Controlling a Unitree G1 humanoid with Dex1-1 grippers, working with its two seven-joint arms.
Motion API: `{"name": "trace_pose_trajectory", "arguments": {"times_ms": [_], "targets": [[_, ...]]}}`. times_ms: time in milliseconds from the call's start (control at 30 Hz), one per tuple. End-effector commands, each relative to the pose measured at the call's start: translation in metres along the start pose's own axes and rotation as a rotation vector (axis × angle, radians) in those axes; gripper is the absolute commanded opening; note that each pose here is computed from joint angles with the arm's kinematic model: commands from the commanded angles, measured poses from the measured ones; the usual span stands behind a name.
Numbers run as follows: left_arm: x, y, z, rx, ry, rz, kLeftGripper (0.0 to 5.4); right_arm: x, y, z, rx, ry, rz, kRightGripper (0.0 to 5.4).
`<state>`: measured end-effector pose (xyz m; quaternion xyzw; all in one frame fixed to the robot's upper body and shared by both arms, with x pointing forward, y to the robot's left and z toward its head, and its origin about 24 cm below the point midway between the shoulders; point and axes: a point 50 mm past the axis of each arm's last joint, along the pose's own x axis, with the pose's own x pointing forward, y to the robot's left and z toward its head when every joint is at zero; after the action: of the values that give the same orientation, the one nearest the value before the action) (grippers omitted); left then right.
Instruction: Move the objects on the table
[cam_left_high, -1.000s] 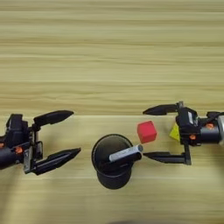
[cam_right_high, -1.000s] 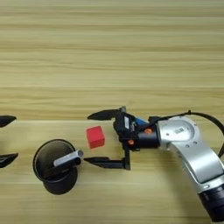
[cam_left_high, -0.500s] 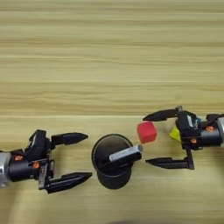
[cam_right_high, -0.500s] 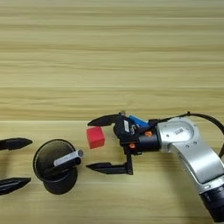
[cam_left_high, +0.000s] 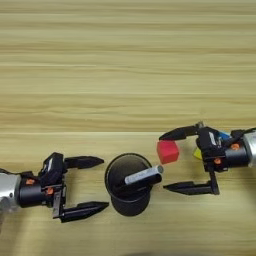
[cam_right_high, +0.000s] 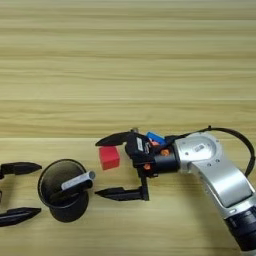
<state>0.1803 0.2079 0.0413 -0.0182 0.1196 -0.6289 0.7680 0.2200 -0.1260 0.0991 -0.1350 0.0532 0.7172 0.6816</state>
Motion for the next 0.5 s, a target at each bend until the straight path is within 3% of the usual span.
{"name": "trace_pose_trajectory", "arguments": {"times_ms": [33, 500], "targets": [[0.003, 0.005, 0.001, 0.021, 0.011, 0.001, 5.4, 0.002, -0.004, 0.002, 0.001, 0.008, 0.016, 5.38], [0.012, 0.01, 0.009, 0.056, -0.045, -0.003, 5.4, 0.021, -0.006, -0.012, 0.057, 0.025, 0.076, 5.38]]}}
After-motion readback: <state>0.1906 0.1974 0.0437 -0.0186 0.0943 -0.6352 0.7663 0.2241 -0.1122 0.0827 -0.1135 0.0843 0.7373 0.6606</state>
